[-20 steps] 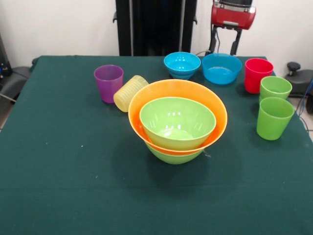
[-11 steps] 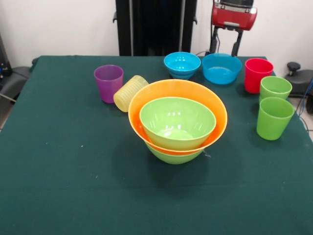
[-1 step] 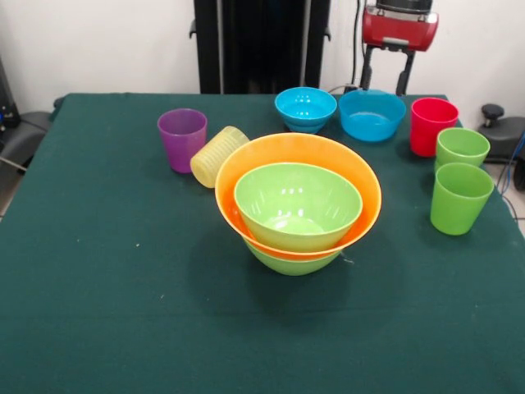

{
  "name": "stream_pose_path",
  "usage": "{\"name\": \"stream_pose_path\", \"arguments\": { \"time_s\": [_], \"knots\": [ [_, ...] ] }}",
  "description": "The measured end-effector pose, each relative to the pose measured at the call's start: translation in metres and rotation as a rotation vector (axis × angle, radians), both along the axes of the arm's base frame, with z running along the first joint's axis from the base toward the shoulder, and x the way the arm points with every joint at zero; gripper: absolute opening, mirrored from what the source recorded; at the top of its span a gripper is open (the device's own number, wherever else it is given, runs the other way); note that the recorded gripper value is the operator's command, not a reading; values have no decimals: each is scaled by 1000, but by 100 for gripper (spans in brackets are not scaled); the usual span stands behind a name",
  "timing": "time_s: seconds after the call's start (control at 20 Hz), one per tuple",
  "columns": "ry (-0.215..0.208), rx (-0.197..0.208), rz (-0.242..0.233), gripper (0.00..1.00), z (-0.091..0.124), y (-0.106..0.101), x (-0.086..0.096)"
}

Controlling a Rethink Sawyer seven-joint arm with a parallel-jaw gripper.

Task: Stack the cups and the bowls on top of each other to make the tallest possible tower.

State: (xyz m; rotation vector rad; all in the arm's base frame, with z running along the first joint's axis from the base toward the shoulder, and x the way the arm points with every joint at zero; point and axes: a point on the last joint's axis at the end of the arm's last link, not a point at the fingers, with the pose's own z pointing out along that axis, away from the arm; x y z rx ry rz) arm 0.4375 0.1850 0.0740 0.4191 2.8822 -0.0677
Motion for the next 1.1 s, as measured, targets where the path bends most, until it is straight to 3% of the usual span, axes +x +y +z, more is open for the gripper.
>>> {"name": "stream_pose_path", "arguments": {
  "time_s": [0.55,1.1],
  "knots": [
    [-7,35,14,100,2,38,-4],
    [-2,64,24,100,-2,56,-7]
  ]
}}
